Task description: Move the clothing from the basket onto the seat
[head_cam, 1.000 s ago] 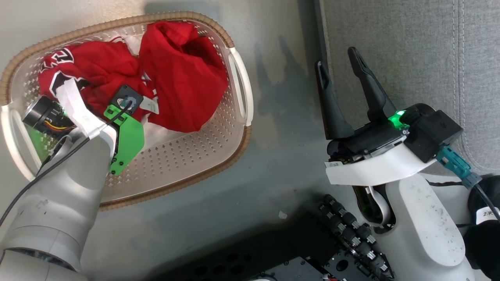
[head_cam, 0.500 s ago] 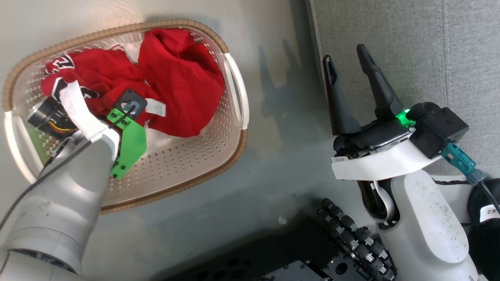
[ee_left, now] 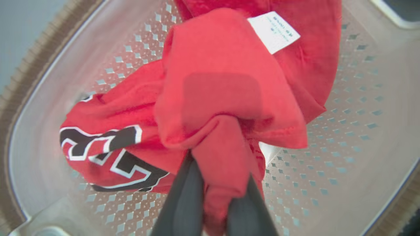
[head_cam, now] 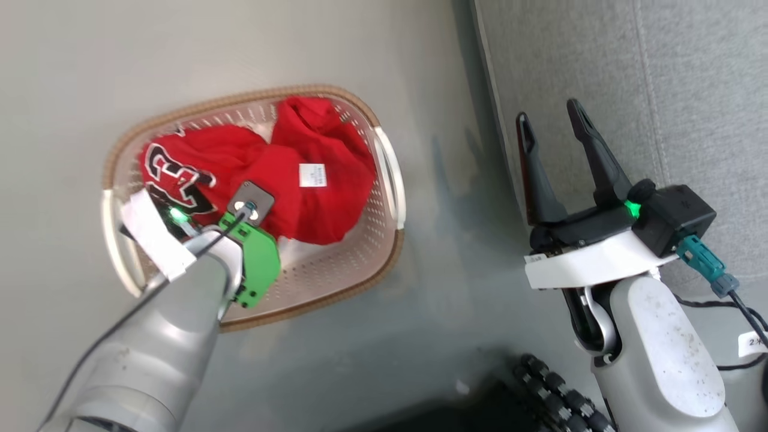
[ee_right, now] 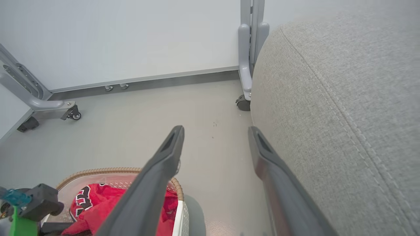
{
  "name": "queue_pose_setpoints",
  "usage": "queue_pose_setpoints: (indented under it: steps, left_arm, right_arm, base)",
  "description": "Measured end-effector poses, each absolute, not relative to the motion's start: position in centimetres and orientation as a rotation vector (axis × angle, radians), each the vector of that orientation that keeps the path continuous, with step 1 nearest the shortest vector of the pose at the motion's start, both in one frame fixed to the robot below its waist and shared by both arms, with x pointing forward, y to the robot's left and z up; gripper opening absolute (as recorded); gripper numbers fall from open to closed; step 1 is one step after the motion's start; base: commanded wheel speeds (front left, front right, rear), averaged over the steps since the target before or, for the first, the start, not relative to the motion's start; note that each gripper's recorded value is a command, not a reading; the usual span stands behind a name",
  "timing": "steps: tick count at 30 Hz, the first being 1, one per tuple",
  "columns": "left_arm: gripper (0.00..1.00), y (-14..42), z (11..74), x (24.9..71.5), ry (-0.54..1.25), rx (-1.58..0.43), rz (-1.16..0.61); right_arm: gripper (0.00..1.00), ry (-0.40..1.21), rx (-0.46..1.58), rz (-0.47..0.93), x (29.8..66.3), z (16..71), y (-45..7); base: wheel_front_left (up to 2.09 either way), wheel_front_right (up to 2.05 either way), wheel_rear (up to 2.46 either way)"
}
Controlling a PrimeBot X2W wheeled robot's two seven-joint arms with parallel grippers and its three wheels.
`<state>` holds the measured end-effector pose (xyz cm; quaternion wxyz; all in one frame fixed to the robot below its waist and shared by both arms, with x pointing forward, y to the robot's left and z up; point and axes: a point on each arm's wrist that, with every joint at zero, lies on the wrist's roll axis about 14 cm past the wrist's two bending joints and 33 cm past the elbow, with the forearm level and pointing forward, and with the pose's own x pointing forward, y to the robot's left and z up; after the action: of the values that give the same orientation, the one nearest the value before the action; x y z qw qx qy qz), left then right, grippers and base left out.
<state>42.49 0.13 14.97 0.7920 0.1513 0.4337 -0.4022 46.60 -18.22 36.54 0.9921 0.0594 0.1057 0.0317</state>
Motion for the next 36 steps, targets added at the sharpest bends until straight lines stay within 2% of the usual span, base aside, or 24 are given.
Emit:
queue_pose_setpoints:
  steps: [12, 20, 29, 36]
  left_arm:
    - [0.00, 0.2, 25.3, 45.0, 0.670, 0.112, -0.691]
    - [0.00, 0.4, 35.0, 47.3, 0.390, -0.043, -0.582]
    - [0.00, 2.6, 46.3, 47.2, 0.067, -0.161, -0.508]
    - [0.00, 3.8, 54.4, 45.3, -0.157, -0.232, -0.493]
  right_arm:
    - [1.00, 0.144, 0.118, 0.080, 44.2, 40.9, -17.3]
    - [1.00, 0.082, 0.130, 0.098, 42.6, 44.1, -16.5]
    - [1.00, 0.042, 0.134, 0.152, 41.1, 47.0, -14.8]
    - [1.00, 0.010, 0.123, 0.190, 39.5, 49.3, -13.8]
  base:
    - [0.00, 0.00, 0.00]
    - [0.00, 0.00, 0.00]
    - [0.00, 0.00, 0.00]
    - [0.00, 0.00, 0.00]
